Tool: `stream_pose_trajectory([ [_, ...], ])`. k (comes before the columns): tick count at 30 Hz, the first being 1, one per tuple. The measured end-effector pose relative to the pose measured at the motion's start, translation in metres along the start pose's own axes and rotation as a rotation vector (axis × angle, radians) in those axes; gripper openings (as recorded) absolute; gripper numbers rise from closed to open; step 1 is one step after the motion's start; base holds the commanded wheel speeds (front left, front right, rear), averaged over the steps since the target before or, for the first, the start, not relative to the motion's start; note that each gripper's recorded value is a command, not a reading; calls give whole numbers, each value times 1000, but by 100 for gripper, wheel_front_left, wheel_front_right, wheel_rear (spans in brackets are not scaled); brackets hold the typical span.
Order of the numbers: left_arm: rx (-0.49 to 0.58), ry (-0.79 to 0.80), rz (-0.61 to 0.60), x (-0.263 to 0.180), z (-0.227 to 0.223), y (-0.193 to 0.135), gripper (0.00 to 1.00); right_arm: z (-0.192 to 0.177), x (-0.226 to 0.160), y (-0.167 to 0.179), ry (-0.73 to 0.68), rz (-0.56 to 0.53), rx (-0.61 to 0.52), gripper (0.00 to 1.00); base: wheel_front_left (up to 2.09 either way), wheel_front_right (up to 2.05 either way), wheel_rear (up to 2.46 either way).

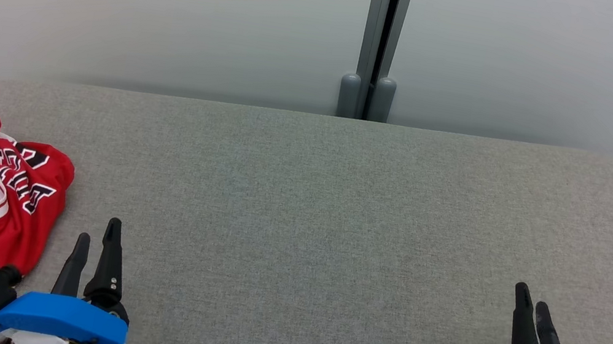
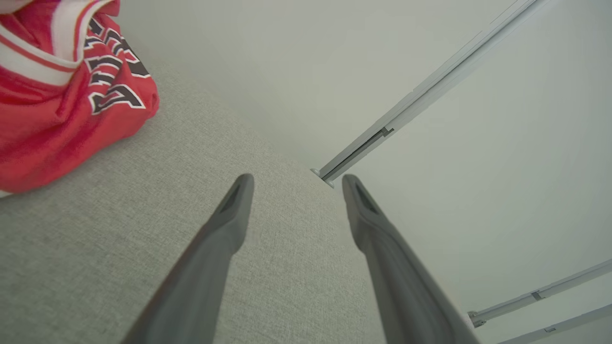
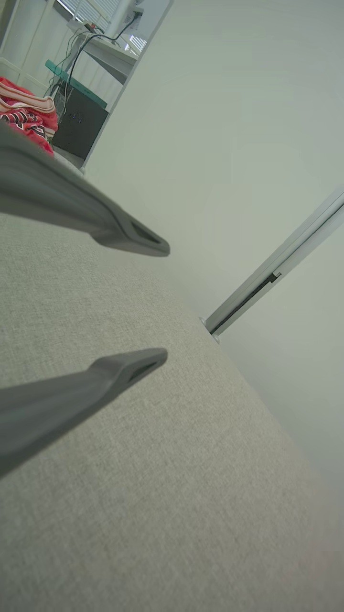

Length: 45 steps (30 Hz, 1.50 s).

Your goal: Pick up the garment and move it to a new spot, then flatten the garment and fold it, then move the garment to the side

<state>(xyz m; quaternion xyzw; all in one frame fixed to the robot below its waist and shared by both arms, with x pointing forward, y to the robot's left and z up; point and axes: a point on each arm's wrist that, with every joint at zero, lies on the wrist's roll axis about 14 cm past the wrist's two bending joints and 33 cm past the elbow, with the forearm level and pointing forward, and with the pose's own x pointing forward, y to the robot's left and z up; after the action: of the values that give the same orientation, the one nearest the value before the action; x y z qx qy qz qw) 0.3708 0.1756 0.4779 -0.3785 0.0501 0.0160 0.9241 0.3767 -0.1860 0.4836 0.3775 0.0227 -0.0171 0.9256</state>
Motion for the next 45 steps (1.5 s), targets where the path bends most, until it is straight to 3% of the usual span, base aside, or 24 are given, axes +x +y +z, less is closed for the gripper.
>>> stream_pose_trajectory([
  [21,301,-6,-51,-5,-5,-8,100,-5,0,7,11,39,-265,100,0,0,0],
  [45,497,2,-86,-9,-14,-12,100,-10,0,9,22,71,-482,100,0,0,0],
])
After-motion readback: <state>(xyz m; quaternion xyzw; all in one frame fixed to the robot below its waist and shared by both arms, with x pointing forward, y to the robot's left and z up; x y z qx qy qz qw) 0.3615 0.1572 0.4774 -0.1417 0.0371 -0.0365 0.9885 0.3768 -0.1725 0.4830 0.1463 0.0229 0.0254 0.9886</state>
